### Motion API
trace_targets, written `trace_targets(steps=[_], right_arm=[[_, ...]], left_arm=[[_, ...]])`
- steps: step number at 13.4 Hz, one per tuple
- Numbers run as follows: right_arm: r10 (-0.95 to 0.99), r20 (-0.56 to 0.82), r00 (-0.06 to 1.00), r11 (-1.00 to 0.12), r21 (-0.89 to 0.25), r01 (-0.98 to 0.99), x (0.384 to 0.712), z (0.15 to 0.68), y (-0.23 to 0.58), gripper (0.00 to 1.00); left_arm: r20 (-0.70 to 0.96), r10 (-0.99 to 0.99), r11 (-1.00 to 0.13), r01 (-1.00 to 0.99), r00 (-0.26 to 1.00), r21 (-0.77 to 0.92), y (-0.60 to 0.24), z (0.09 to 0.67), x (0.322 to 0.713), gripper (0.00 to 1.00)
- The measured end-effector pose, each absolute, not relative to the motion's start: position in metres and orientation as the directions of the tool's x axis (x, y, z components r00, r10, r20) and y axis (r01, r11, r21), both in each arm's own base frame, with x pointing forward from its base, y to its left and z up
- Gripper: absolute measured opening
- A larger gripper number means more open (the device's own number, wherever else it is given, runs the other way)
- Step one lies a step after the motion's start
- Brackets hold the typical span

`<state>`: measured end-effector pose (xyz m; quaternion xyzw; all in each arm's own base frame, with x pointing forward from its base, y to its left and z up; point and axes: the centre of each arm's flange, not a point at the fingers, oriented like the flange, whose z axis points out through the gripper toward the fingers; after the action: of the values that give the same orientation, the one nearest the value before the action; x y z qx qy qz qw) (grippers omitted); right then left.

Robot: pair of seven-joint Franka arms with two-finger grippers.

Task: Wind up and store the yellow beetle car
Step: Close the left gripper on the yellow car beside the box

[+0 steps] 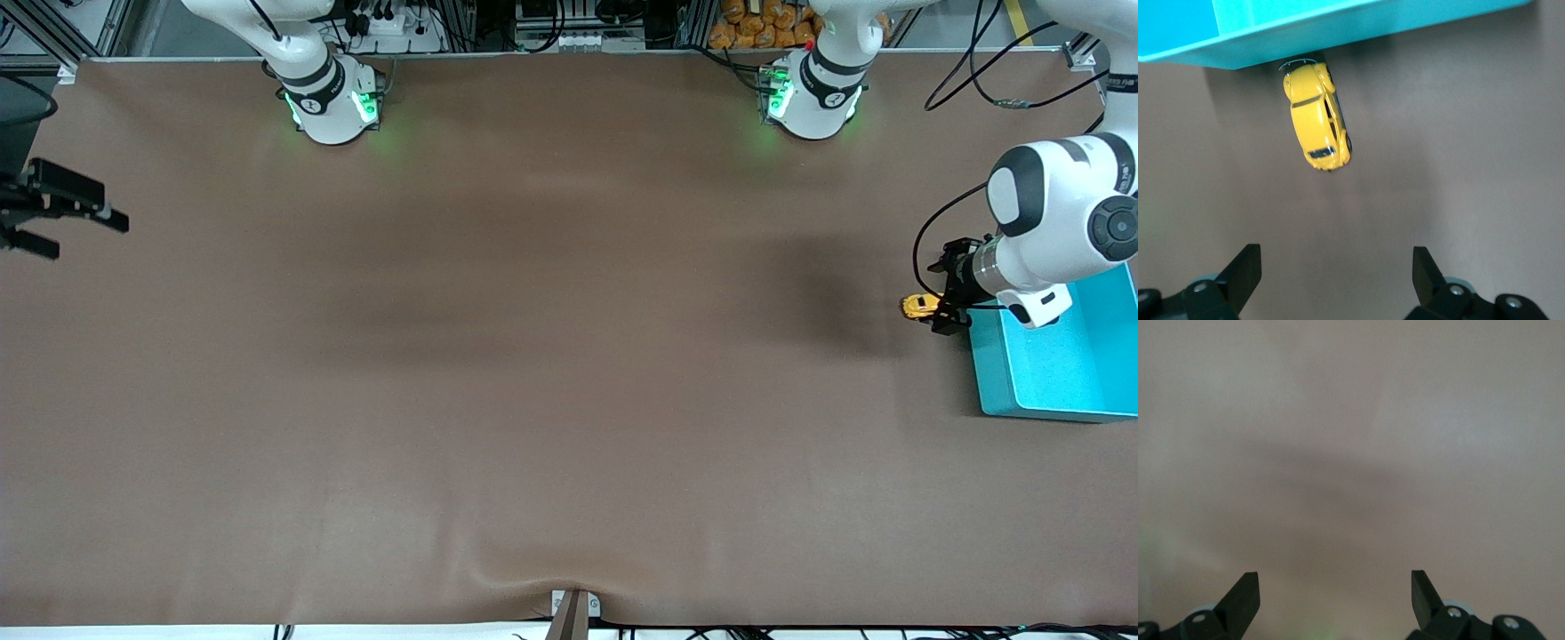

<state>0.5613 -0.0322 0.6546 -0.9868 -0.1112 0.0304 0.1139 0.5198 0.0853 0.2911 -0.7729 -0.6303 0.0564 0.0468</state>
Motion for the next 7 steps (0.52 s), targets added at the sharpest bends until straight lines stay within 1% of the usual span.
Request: trace_targets(steps=[4, 7], right_arm=[[0.188, -0.066, 0.980, -0.964, -0.201, 0.171, 0.536, 0.663, -0.018, 1.00], [0.165, -0.060, 0.984, -0.980, -0.120, 0.157, 0.532, 0.668, -0.010, 1.00]], left_arm=[[-0.023, 0.990, -0.142, 0.982, 0.140, -0.127, 0.111, 0.268, 0.512, 1.00], [-0.009, 0.994, -0.111, 0.989, 0.111, -0.103, 0.132, 0.245, 0.510, 1.00]])
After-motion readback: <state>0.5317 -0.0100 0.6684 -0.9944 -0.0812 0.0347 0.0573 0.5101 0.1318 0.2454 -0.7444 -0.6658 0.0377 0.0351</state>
